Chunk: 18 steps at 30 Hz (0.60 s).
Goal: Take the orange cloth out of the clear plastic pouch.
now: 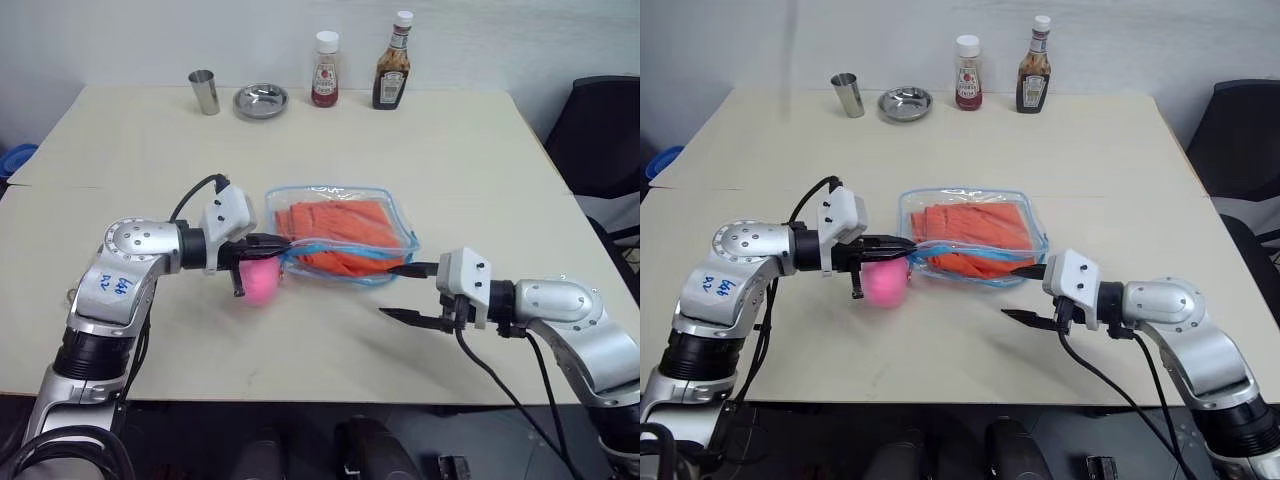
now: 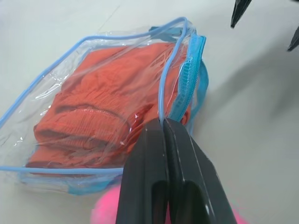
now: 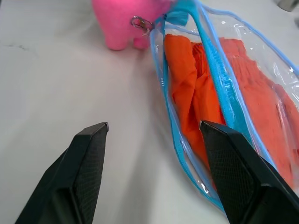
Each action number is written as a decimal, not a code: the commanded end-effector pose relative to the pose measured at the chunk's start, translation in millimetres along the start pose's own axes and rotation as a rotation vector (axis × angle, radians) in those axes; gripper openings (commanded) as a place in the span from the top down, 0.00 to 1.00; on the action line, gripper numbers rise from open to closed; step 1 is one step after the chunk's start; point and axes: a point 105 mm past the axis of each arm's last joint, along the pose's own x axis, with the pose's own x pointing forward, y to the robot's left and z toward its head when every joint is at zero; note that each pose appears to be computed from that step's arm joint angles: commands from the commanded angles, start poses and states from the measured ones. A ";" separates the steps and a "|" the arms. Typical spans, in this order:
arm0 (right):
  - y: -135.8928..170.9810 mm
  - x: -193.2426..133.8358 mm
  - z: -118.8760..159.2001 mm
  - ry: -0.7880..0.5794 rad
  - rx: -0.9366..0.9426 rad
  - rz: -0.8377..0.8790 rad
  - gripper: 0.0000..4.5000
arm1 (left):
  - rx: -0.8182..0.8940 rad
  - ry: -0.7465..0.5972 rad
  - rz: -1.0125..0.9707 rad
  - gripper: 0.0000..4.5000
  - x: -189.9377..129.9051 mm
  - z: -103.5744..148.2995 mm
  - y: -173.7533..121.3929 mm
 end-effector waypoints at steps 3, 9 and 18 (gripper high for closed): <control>-5.9 11.9 4.6 -0.023 -0.018 -0.037 0.40 | 0.028 0.006 0.001 1.00 -2.4 -1.3 -10.5; -16.8 30.4 -5.9 0.022 -0.072 -0.091 0.68 | 0.024 0.010 0.001 1.00 -0.6 -3.8 -13.4; -19.3 45.7 -11.0 0.022 -0.128 -0.107 0.68 | 0.022 0.009 0.015 1.00 0.7 -1.6 -11.2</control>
